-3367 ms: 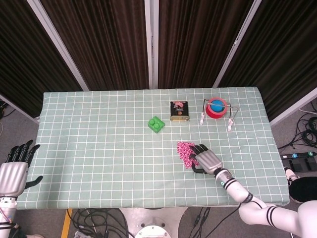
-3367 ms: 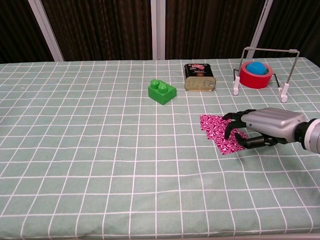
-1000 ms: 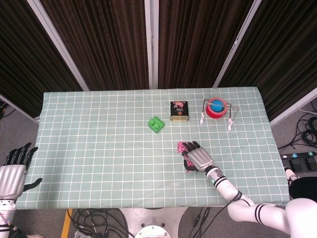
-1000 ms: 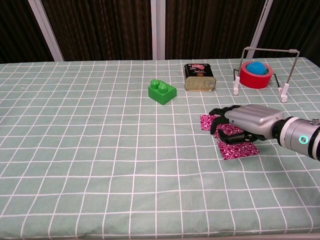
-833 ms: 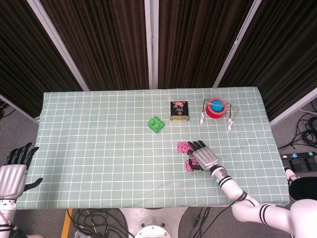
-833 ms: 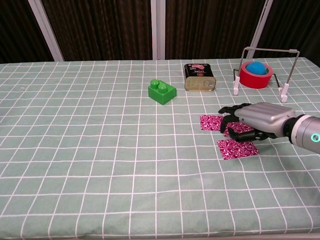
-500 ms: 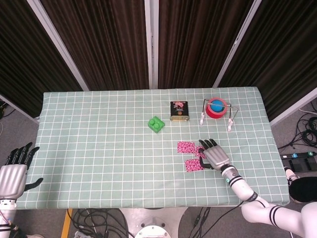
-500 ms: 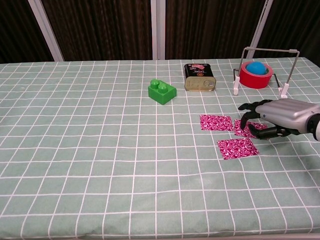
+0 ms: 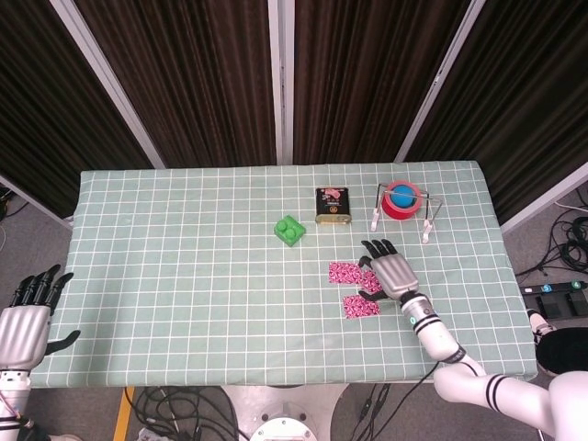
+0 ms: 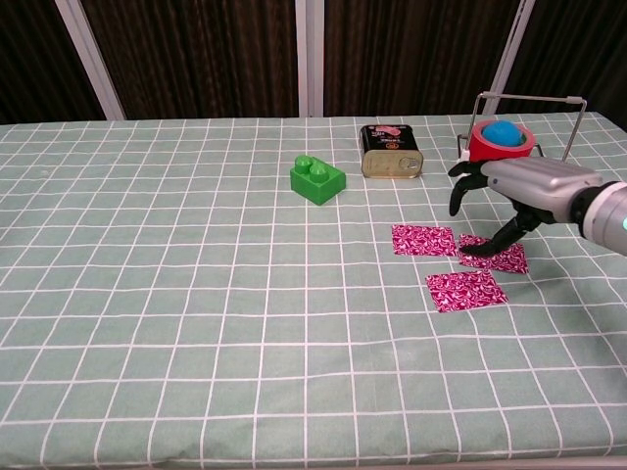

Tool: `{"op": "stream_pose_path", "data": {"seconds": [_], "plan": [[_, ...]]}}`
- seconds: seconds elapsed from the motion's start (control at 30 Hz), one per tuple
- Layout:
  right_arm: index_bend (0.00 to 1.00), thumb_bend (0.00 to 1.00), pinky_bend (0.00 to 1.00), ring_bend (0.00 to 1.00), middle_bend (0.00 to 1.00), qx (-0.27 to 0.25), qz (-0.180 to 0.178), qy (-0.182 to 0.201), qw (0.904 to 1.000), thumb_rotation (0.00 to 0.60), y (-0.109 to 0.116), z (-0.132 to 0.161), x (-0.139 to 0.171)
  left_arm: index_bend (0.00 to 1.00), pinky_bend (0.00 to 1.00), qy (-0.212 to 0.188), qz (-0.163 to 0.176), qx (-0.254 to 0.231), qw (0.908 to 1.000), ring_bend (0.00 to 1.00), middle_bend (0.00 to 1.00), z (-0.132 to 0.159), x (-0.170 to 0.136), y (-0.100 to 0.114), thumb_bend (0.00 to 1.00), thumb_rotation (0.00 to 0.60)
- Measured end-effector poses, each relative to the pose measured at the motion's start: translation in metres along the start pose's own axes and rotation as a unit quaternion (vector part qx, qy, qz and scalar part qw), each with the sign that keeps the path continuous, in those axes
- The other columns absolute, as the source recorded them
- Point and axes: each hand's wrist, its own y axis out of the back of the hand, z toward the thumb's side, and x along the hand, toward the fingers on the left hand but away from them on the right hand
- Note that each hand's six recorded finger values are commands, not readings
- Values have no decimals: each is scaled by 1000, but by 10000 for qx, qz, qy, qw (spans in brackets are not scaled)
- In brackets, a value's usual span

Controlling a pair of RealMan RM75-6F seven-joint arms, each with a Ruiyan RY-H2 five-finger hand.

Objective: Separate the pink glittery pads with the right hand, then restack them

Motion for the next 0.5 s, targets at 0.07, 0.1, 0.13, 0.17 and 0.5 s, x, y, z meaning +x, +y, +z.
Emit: {"op": "stream_pose_path", "data": {"seconds": [0.07,0.1,0.13,0.17,0.5], "plan": [[352,119,0,0,53,-7,5,-75,10000,500,-3,5,-10,176,127,16,-15,-8,10000,115,150,-1,-1,-1,30,600],[352,118,0,0,53,-17,23,-114,9999,501,-4,7,-13,176,127,21,-20,-10,10000,115,150,-2,-2,-2,30,600],[352,119,0,0,54,-33,61,-170,9998,505,-7,8,-18,176,127,22,-21,-13,10000,115,150,-2,-1,-2,30,600],[352,119,0,0,53,-46,93,-210,9997,504,-9,8,-22,176,128,37,-29,-23,10000,115,150,-2,-1,-2,30,600],[352,120,0,0,53,-107,286,-284,9991,497,-17,22,-40,176,127,69,-70,-25,9999,116,150,-4,1,-4,30,600]]}}
